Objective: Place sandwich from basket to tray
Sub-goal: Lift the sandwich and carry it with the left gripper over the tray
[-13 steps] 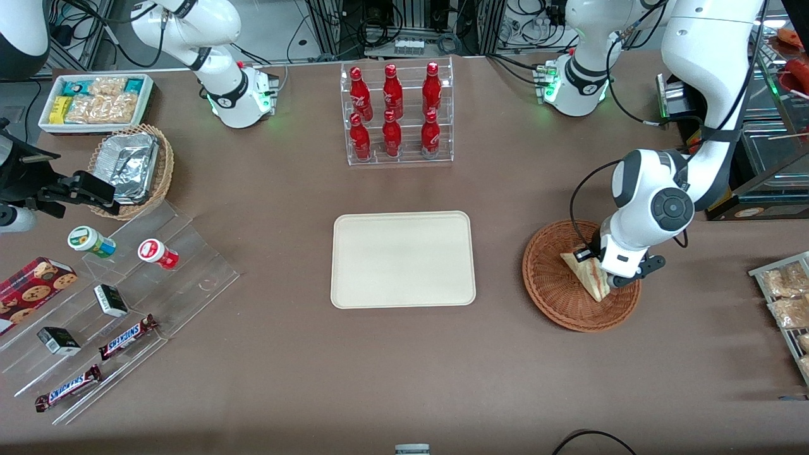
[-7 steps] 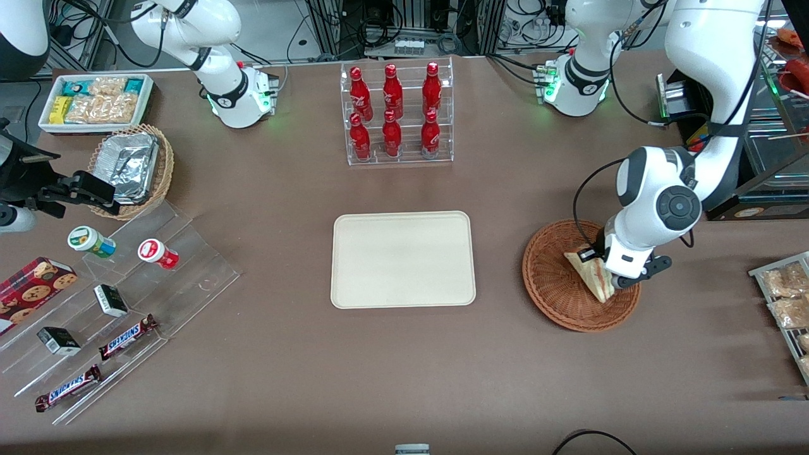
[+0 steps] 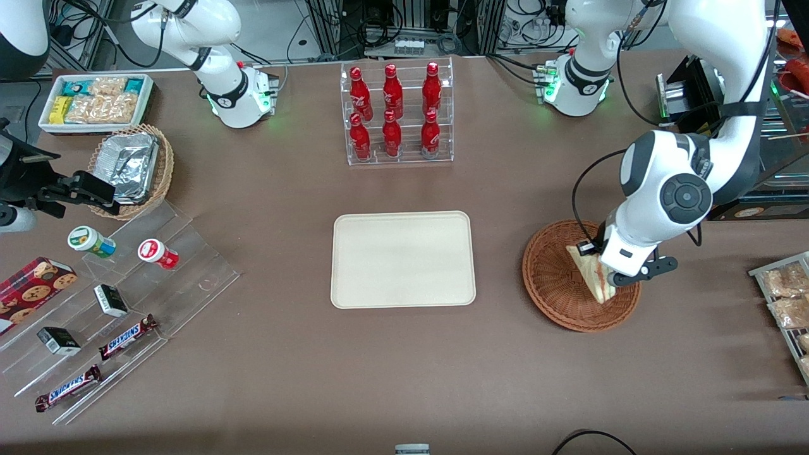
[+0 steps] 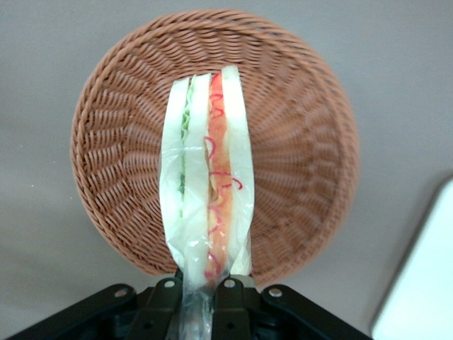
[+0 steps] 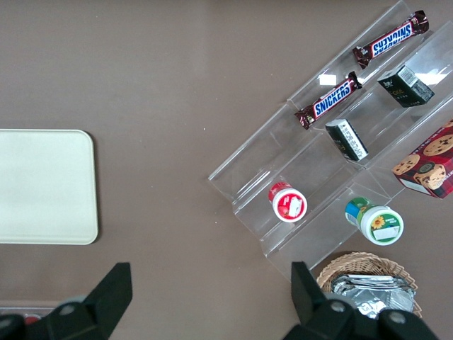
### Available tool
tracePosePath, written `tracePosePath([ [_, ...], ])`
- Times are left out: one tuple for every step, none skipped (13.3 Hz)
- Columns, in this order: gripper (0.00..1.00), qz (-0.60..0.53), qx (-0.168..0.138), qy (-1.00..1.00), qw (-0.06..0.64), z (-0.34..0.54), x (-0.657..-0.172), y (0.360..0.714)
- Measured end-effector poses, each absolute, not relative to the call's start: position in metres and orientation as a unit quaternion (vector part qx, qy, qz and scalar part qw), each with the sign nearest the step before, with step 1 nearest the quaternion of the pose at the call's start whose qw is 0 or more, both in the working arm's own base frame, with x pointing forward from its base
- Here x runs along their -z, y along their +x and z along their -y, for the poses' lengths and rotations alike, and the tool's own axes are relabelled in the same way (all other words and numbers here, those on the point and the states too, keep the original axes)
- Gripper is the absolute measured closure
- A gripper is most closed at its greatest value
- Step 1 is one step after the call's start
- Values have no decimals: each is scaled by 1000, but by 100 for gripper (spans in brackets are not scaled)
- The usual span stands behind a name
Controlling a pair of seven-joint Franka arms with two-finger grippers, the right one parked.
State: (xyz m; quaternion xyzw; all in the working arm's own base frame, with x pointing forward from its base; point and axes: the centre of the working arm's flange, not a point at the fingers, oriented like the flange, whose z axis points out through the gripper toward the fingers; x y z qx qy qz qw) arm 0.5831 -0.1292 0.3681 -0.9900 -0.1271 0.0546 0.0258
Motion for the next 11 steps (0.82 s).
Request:
tracePosePath([
  [86, 117, -52, -991, 24, 142, -380, 584],
  [86, 105, -47, -993, 19, 157, -389, 584],
  [86, 92, -45, -995, 15, 173, -395, 582],
  [86, 78, -43, -996, 11, 190, -399, 577],
  [86, 63, -42, -997, 8, 207, -401, 572],
  [86, 49, -42, -998, 4, 224, -403, 566],
  [86, 34, -43, -999, 1, 240, -404, 559],
  [86, 19, -44, -999, -2, 256, -404, 552],
  [86, 5, -46, -999, -4, 271, -403, 545],
  [86, -9, -48, -999, -5, 286, -401, 538],
  [86, -24, -49, -999, -7, 301, -399, 531],
])
